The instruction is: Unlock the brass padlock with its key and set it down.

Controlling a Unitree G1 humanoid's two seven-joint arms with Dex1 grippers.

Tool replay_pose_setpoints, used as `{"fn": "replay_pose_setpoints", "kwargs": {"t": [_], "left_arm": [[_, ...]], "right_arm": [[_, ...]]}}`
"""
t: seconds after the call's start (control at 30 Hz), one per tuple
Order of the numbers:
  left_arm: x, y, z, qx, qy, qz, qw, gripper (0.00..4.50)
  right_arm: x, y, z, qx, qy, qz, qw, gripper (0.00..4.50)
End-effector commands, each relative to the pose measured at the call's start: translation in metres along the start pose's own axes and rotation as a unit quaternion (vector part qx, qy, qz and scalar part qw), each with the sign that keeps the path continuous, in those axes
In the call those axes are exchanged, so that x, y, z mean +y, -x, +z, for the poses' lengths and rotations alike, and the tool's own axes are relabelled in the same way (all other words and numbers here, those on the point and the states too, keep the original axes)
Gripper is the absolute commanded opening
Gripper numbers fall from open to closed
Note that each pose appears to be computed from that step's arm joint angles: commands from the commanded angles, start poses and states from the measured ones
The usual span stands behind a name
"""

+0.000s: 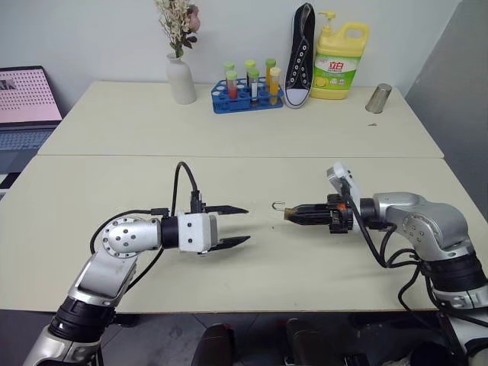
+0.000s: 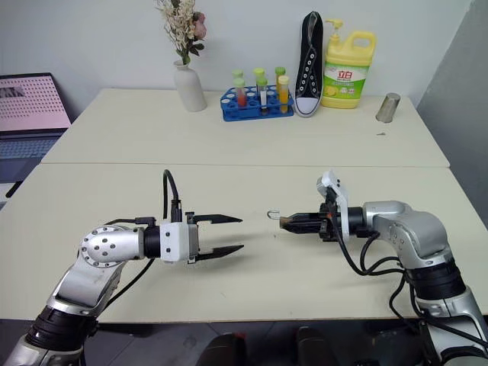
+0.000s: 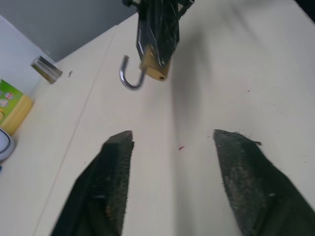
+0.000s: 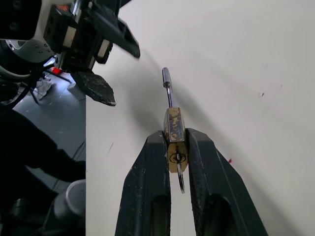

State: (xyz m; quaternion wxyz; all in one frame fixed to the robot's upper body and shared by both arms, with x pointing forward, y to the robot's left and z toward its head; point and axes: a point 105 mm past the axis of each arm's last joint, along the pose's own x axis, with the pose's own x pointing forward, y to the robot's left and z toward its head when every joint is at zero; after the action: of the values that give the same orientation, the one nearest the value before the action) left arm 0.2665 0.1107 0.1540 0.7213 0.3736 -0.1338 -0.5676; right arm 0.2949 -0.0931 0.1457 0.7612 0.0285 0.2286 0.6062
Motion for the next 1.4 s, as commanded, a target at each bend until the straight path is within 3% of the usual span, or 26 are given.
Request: {"fn": "replay_pose_setpoints", "kwargs": {"t": [0.03, 0.1, 0.43, 0.47, 0.8, 0.93, 1.07, 1.4], "left_arm": [[0.007, 0.0, 0.006, -0.012, -0.028, 0.017, 0.999, 3.88], [0.007, 0.0, 0.005, -0.012, -0.031, 0.017, 0.999, 4.46], [-0.001, -0.007, 0.008, -0.027, -0.03, -0.004, 0.999, 4.5], [-0.001, -0.007, 0.009, -0.028, -0.027, -0.005, 0.999, 4.5], [0.0, -0.006, 0.006, -0.028, 0.094, -0.007, 0.995, 4.5], [-0.004, 0.0, -0.009, 0.016, 0.163, -0.007, 0.986, 4.5], [-0.015, 0.01, -0.021, 0.068, 0.178, -0.022, 0.981, 4.5], [-0.024, 0.023, -0.03, 0.078, 0.206, -0.03, 0.975, 4.5]], "right_arm": [[0.001, -0.001, 0.001, 0.011, -0.029, 0.013, 0.999, 0.14], [-0.001, -0.005, -0.003, 0.026, -0.044, 0.014, 0.999, 0.14], [-0.033, -0.022, -0.015, 0.074, -0.085, -0.045, 0.993, 0.14], [-0.035, -0.021, -0.016, 0.077, -0.082, -0.053, 0.992, 0.89], [-0.046, 0.01, -0.013, 0.076, -0.022, -0.107, 0.991, 4.43], [-0.031, 0.023, -0.005, 0.075, 0.094, -0.096, 0.988, 4.48], [-0.007, 0.035, -0.004, 0.068, 0.198, -0.071, 0.975, 4.48], [0.002, 0.051, -0.02, 0.082, 0.287, -0.104, 0.949, 4.48]]}}
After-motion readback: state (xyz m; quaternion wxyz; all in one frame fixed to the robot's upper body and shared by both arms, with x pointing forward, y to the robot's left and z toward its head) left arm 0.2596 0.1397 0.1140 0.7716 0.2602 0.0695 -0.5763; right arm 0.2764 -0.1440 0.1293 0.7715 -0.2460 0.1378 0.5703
